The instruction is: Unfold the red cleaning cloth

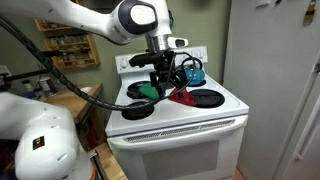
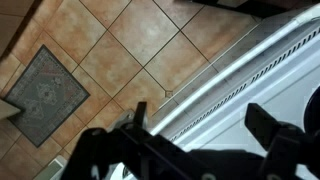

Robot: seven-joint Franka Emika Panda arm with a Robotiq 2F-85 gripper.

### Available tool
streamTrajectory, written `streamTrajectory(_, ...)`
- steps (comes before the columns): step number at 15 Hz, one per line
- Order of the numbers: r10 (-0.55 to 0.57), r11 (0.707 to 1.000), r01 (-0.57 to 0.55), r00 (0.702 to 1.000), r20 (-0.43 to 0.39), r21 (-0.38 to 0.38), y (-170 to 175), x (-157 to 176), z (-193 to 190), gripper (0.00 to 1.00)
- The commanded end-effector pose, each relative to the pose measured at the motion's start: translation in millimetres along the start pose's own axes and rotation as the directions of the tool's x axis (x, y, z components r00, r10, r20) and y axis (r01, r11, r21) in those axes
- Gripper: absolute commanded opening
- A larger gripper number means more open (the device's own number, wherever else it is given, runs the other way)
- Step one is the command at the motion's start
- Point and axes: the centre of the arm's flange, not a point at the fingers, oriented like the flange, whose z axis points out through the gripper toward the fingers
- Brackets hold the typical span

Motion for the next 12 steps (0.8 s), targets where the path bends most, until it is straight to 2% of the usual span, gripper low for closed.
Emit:
streamTrajectory(1, 0.0, 1.0, 0.0, 1.0, 0.0, 0.0, 0, 0, 0, 1.0)
streamTrajectory(5, 0.0, 1.0, 0.0, 1.0, 0.001, 0.0, 0, 0, 0, 1.0)
streamTrajectory(9, -0.105, 0.994, 0.11, 0.982, -0.157, 0.022, -14, 64, -26, 1.0)
streamTrajectory(12, -0.125, 0.976, 0.164, 0.959, -0.255, 0.14, -44, 118, -32, 1.0)
